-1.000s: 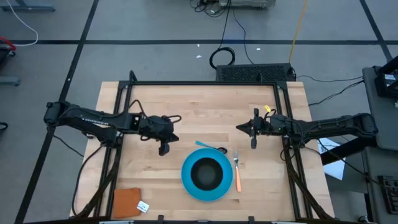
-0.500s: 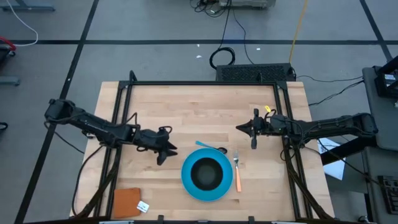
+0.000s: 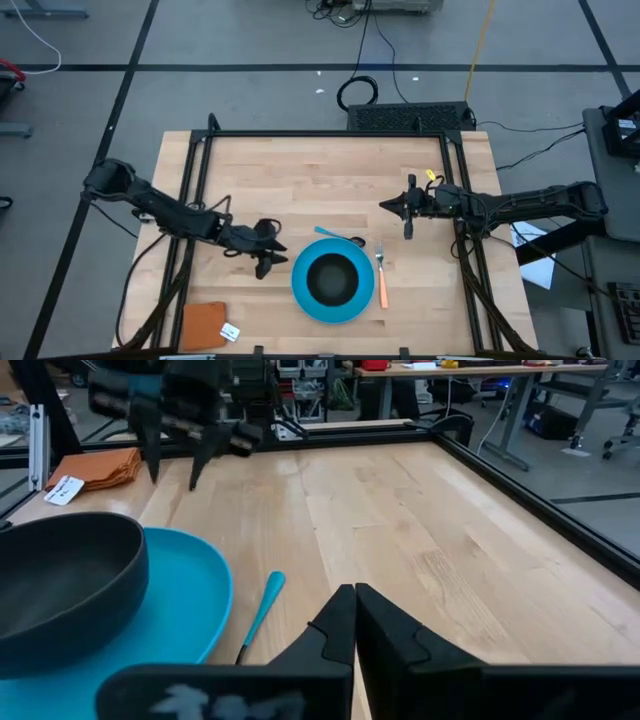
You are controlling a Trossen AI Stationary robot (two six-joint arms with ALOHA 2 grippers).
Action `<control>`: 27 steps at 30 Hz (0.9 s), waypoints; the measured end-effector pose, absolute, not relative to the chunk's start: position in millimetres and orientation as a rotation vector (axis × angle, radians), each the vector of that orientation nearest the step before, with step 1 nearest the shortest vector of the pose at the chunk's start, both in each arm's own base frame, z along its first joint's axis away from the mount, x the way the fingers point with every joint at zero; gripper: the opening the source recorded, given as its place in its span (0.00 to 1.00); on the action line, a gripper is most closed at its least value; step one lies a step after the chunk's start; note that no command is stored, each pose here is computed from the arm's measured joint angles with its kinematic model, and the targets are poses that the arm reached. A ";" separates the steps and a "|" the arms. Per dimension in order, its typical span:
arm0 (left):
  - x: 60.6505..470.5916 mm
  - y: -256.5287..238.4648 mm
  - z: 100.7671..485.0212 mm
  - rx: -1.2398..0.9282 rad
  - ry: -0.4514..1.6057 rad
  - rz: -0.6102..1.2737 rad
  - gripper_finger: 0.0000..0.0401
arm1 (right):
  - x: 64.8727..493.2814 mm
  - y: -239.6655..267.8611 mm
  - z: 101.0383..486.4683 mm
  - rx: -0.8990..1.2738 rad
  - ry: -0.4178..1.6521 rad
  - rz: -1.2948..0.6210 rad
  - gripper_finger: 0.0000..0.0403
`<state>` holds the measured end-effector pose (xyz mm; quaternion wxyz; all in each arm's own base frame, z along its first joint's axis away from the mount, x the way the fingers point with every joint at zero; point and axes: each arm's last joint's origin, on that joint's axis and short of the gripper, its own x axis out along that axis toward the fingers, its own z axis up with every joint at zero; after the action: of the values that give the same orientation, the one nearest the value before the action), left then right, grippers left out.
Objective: Set table place
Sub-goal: Put the blue spoon into the bowl
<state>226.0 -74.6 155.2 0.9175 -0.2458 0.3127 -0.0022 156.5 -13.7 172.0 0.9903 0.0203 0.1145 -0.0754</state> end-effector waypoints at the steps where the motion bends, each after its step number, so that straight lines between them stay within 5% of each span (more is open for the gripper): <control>1: 228.5 -76.2 152.9 -0.499 0.659 -0.002 0.45 | 156.5 -13.7 172.0 0.041 0.229 -0.151 0.00; 27: 257.4 -85.2 144.7 -0.443 0.760 0.078 0.45 | 156.6 -13.7 172.4 0.064 0.223 -0.154 0.00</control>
<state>257.4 -85.2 144.7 0.9041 -0.2143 0.3678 0.0378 156.6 -13.7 172.4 0.9903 0.0319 0.1112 -0.0767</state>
